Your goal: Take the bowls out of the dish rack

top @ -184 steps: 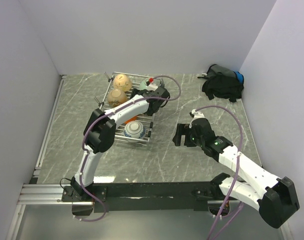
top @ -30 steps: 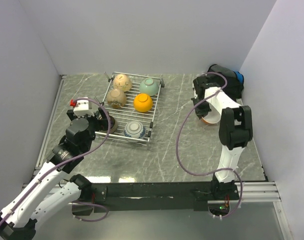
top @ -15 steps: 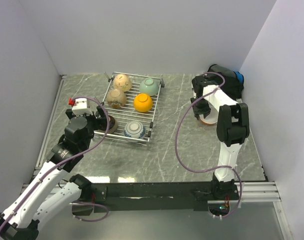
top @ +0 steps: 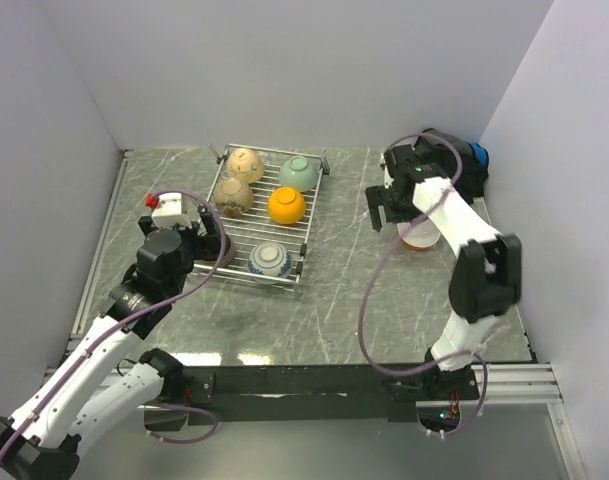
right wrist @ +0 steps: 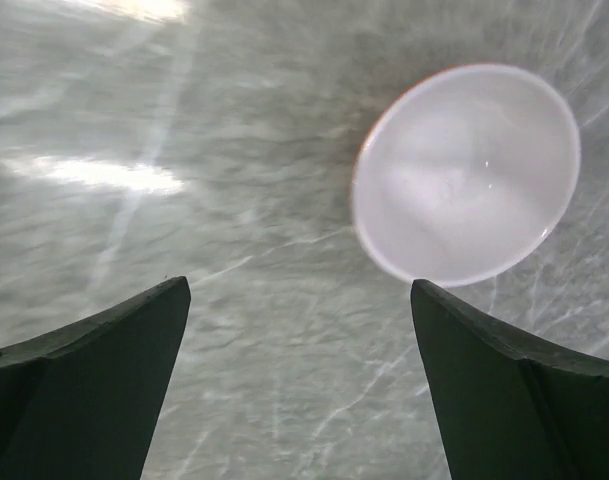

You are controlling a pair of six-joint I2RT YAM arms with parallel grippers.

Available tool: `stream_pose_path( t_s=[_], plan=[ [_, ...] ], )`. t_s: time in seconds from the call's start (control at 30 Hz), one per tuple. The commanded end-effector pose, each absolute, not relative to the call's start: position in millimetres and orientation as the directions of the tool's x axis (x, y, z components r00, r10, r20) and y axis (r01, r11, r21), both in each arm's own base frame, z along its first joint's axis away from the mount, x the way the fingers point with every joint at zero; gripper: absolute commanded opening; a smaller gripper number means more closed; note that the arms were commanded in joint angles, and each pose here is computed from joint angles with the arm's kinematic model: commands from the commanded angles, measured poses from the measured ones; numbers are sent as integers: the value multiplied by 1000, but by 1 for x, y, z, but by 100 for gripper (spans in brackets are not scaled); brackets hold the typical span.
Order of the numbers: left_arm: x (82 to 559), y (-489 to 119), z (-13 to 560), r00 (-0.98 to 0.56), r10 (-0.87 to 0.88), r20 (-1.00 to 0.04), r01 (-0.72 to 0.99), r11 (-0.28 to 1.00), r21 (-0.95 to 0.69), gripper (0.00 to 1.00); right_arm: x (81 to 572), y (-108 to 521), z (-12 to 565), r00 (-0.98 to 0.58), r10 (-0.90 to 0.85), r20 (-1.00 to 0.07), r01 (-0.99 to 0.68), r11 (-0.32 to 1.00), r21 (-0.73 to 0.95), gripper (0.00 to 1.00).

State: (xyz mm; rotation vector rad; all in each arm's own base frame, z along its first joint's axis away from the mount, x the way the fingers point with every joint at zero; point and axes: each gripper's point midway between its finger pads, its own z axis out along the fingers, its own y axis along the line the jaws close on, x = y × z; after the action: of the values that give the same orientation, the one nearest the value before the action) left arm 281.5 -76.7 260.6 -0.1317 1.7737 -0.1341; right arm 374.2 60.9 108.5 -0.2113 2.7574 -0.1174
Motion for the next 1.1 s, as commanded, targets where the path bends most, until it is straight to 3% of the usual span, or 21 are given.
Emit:
stream_pose_path(
  t_s=[0.0, 0.23, 0.37, 0.53, 0.77, 1.07],
  plan=[
    [288, -84, 263, -202, -156, -967, 14, 987, -163, 99, 376, 85, 186, -767, -104, -633, -130, 992, -6, 100],
    [301, -101, 263, -239, -104, -966, 75, 989, -125, 99, 349, 85, 268, -448, 55, -893, -126, 984, 123, 100],
    [310, -124, 282, -259, -79, -963, 170, 977, -126, 99, 333, 84, 291, -296, 138, -945, -139, 973, 185, 100],
    [339, -155, 276, -340, -54, -939, 216, 967, -134, 99, 316, 83, 292, -181, 313, -932, -126, 933, 338, 100],
    [390, -207, 273, -393, 28, -919, 179, 983, -47, 99, 299, 96, 249, -211, 378, -901, -190, 889, 417, 100],
    [460, -247, 226, -465, 158, -871, 65, 987, 144, 99, 288, 109, 220, -277, 342, -898, -253, 875, 412, 100]
  ],
)
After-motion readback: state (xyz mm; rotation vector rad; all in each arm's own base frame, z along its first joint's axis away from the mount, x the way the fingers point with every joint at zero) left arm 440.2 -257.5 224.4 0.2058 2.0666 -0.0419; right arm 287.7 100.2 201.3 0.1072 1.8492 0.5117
